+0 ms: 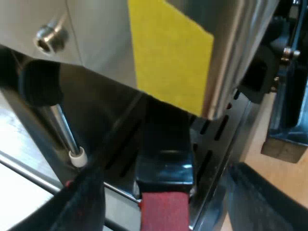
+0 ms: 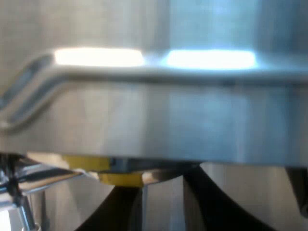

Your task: Put the handle in the coffee machine

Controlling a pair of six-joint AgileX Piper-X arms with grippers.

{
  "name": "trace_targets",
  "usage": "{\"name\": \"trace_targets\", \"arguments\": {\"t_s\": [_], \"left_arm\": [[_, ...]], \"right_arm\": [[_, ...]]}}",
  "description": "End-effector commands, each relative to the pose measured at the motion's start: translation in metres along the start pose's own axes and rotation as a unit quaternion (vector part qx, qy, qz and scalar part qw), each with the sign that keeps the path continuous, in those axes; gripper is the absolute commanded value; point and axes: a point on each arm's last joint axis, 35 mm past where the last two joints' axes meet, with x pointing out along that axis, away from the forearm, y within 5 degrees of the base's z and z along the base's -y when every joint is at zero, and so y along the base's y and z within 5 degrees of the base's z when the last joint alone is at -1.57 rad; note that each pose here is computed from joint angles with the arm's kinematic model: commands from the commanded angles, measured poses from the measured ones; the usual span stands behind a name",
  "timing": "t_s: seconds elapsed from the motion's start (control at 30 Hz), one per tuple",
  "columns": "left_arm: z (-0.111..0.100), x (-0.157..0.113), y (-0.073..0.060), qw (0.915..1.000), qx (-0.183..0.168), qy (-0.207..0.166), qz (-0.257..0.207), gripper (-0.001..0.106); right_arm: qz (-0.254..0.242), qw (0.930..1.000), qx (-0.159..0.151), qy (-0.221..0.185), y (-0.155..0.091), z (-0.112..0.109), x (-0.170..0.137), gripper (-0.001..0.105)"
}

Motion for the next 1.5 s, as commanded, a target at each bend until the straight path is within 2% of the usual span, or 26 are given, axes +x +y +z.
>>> {"name": "trace_targets", "arguments": {"t_s": [0.03,0.2,0.37,0.5,0.57,0.6,0.63,0.7,0.73,0.8,0.9,1.0,1.3,1.5], "left_arm": [[0.005,-0.002,-0.002,0.9998,0.021,-0.005,0.000,0.058],[0.010,-0.013,0.000,0.9995,0.022,-0.014,0.016,0.058],[0.023,-0.042,0.007,0.9980,0.014,-0.047,0.040,0.058],[0.027,-0.051,0.008,0.9976,0.006,-0.047,0.049,0.056],[0.028,-0.052,0.008,0.9975,0.005,-0.045,0.053,0.050],[0.031,-0.054,0.009,0.9972,0.009,-0.041,0.062,0.032],[0.032,-0.054,0.009,0.9970,0.010,-0.039,0.065,0.020],[0.033,-0.055,0.009,0.9966,0.011,-0.033,0.074,0.009],[0.033,-0.055,0.010,0.9959,0.013,-0.024,0.086,0.000],[0.033,-0.056,0.011,0.9947,0.016,-0.012,0.101,0.000],[0.033,-0.056,0.012,0.9943,0.017,-0.008,0.105,0.000],[0.033,-0.056,0.012,0.9943,0.017,-0.008,0.105,0.000],[0.033,-0.056,0.012,0.9943,0.017,-0.008,0.105,0.000],[0.034,-0.056,0.013,0.9932,0.026,-0.010,0.113,0.000]], "right_arm": [[-0.044,0.9904,0.112,-0.069,-0.025,0.053,0.002,0.023],[-0.044,0.9904,0.112,-0.069,-0.025,0.053,0.002,0.023],[-0.044,0.9904,0.112,-0.069,-0.025,0.053,0.002,0.023],[-0.044,0.9904,0.112,-0.069,-0.025,0.053,0.002,0.023],[-0.044,0.9904,0.112,-0.069,-0.025,0.053,0.002,0.023],[-0.044,0.9904,0.112,-0.069,-0.025,0.053,0.002,0.023],[-0.044,0.9904,0.112,-0.069,-0.025,0.053,0.002,0.023],[-0.044,0.9904,0.112,-0.069,-0.025,0.053,0.002,0.023],[-0.044,0.9904,0.112,-0.069,-0.025,0.053,0.002,0.023],[-0.044,0.9904,0.112,-0.069,-0.025,0.053,0.002,0.023],[-0.041,0.9861,0.145,-0.071,-0.025,0.053,0.002,0.023],[-0.040,0.9830,0.164,-0.072,-0.025,0.053,0.002,0.023],[-0.040,0.9787,0.186,-0.077,-0.027,0.056,0.002,0.023],[-0.042,0.9777,0.189,-0.081,-0.029,0.059,0.001,0.023]]}}
